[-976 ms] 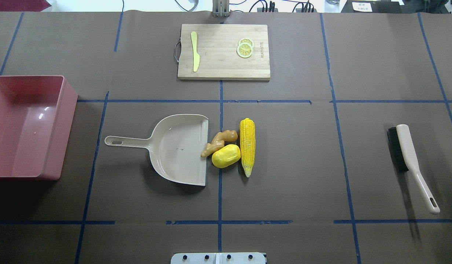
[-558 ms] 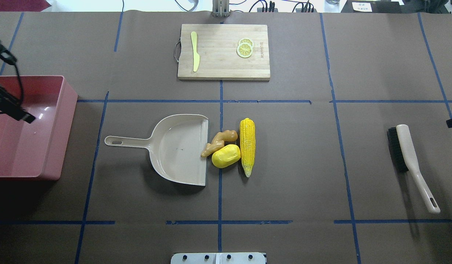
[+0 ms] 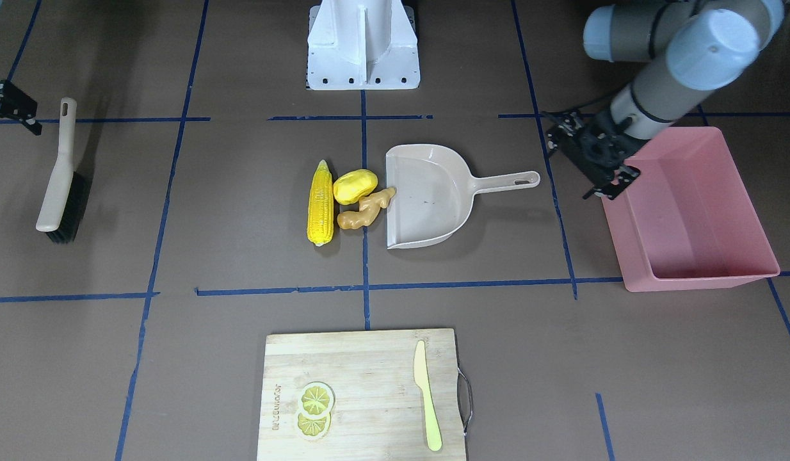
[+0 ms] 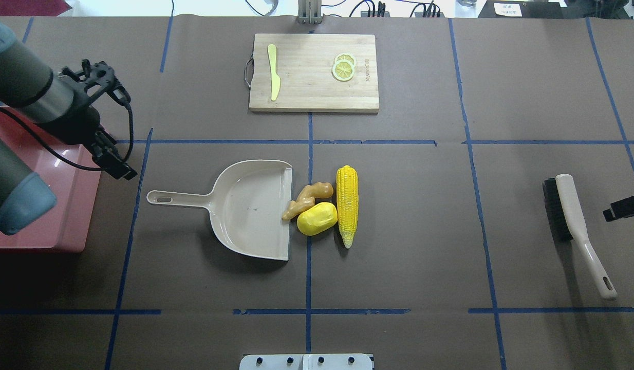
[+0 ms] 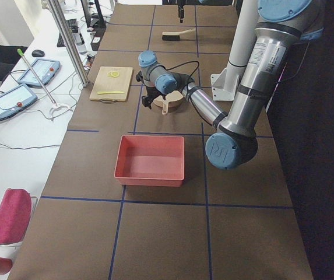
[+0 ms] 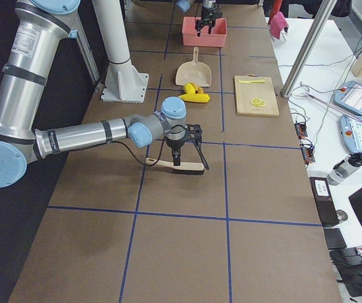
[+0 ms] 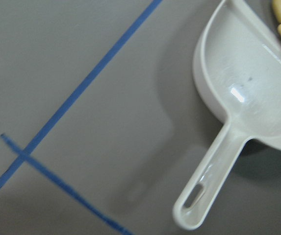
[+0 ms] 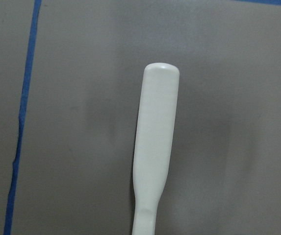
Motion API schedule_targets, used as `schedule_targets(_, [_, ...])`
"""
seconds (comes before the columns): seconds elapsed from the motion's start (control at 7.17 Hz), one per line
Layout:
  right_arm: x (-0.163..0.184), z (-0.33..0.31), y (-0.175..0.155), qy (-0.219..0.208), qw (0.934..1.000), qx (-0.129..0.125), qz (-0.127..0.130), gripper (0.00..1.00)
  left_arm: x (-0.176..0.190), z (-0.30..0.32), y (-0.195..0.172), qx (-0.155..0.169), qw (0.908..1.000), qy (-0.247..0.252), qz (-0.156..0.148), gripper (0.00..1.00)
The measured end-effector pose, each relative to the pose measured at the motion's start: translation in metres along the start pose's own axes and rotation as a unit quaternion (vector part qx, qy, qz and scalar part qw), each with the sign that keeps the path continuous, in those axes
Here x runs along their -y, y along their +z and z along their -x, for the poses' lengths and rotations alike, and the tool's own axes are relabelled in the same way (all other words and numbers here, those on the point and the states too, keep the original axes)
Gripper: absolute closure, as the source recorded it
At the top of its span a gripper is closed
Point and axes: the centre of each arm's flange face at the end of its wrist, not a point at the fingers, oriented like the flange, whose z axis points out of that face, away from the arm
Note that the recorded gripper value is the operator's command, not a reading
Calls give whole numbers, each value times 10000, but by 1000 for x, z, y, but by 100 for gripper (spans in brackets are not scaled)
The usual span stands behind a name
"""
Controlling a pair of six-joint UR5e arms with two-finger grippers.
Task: Sweep and dump trash into bin
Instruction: 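Reach the left gripper to the dustpan handle while the right gripper reaches for the brush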
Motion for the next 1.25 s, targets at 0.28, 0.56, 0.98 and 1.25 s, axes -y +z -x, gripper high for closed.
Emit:
schedule_targets(0.28, [-19, 3, 45, 143, 9999, 45, -33, 1, 5, -12, 6, -32, 10000, 17, 9, 0])
schedule_targets(0.56, [-36, 15, 83, 266, 9996, -25, 18, 15, 11, -20, 9, -67, 9999, 84, 8, 0])
schedule_targets(0.98, [-56, 28, 103, 843, 9964, 0, 114, 92, 12, -23, 8, -76, 9999, 110, -9, 0])
schedule_targets(1.25, [-65, 18, 104, 892, 9958, -82, 197, 100, 12, -24, 8, -78, 9999, 120, -15, 0])
